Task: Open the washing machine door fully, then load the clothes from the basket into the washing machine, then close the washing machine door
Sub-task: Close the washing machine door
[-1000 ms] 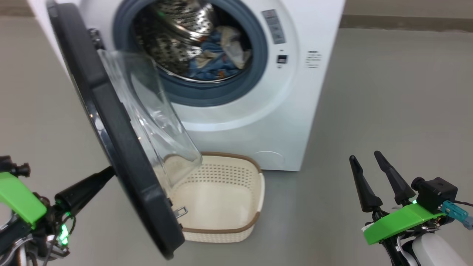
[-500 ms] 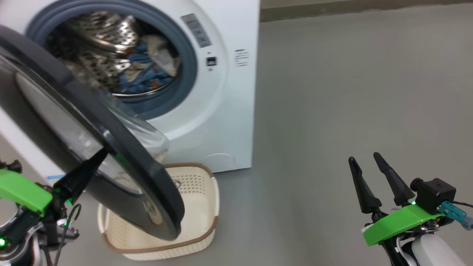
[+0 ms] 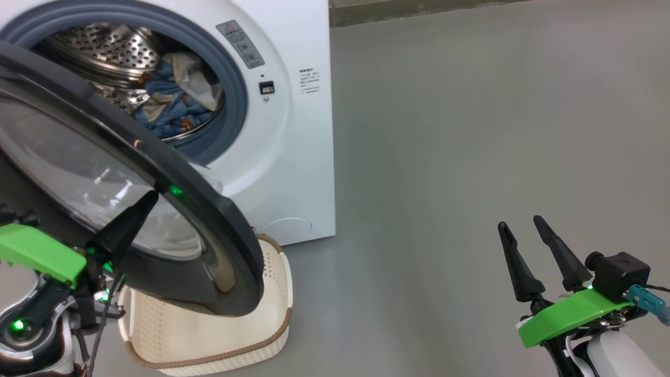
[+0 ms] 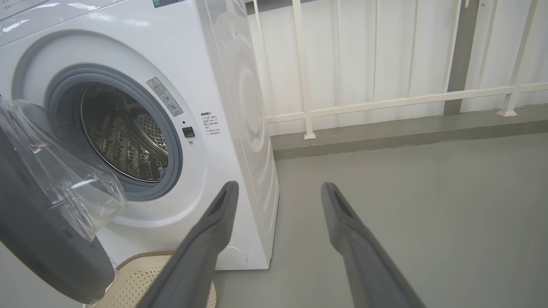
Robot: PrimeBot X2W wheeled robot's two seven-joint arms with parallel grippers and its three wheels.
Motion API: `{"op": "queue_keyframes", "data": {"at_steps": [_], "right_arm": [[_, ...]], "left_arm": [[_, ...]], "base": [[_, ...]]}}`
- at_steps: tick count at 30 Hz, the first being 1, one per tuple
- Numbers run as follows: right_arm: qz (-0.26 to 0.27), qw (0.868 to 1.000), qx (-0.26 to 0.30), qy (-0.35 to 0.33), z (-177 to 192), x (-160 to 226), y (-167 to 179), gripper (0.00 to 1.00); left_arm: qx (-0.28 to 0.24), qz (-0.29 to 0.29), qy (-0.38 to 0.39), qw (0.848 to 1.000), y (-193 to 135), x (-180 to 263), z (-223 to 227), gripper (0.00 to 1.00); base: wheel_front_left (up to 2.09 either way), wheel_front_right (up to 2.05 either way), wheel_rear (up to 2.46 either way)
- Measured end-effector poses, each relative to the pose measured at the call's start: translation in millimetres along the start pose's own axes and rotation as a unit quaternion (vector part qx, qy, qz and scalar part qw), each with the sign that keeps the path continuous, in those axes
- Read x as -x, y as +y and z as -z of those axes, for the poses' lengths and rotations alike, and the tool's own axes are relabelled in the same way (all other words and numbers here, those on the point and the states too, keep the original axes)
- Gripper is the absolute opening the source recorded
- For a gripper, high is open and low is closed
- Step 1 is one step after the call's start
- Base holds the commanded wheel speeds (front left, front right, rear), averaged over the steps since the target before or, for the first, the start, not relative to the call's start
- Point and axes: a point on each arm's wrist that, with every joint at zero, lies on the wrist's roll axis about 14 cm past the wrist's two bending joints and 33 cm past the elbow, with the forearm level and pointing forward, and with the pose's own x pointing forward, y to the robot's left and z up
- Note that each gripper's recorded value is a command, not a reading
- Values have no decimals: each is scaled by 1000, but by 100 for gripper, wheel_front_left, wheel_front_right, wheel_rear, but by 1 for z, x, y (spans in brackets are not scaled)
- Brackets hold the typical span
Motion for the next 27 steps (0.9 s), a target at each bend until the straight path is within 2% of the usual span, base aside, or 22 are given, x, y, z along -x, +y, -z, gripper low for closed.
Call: {"op": "queue_keyframes", "data": {"at_steps": [13,16,19,20,22,23,24,27], "right_arm": [[-38,999,-5,4,4,-18,25,100],[-48,999,-7,5,5,-22,31,100],[-55,998,-8,5,6,-25,36,100],[-57,998,-8,5,6,-26,38,100],[-61,998,-9,5,7,-28,41,100],[-62,998,-10,5,7,-29,42,100],[-63,998,-11,5,7,-29,43,100],[-65,998,-11,5,7,-30,44,100]], "left_arm": [[-46,-15,-48,998,-1,29,-20,0],[-69,-21,-71,995,-4,40,-30,0],[-121,-35,-103,987,-7,52,-45,0],[-142,-44,-113,982,-7,57,-50,12],[-172,-54,-126,975,-5,63,-55,49],[-177,-57,-134,973,-4,65,-57,82],[-182,-60,-140,971,-2,67,-56,100],[-202,-78,-158,963,8,73,-56,100]], "base": [[0,0,0],[0,0,0],[0,0,0],[0,0,0],[0,0,0],[0,0,0],[0,0,0],[0,0,0]]}}
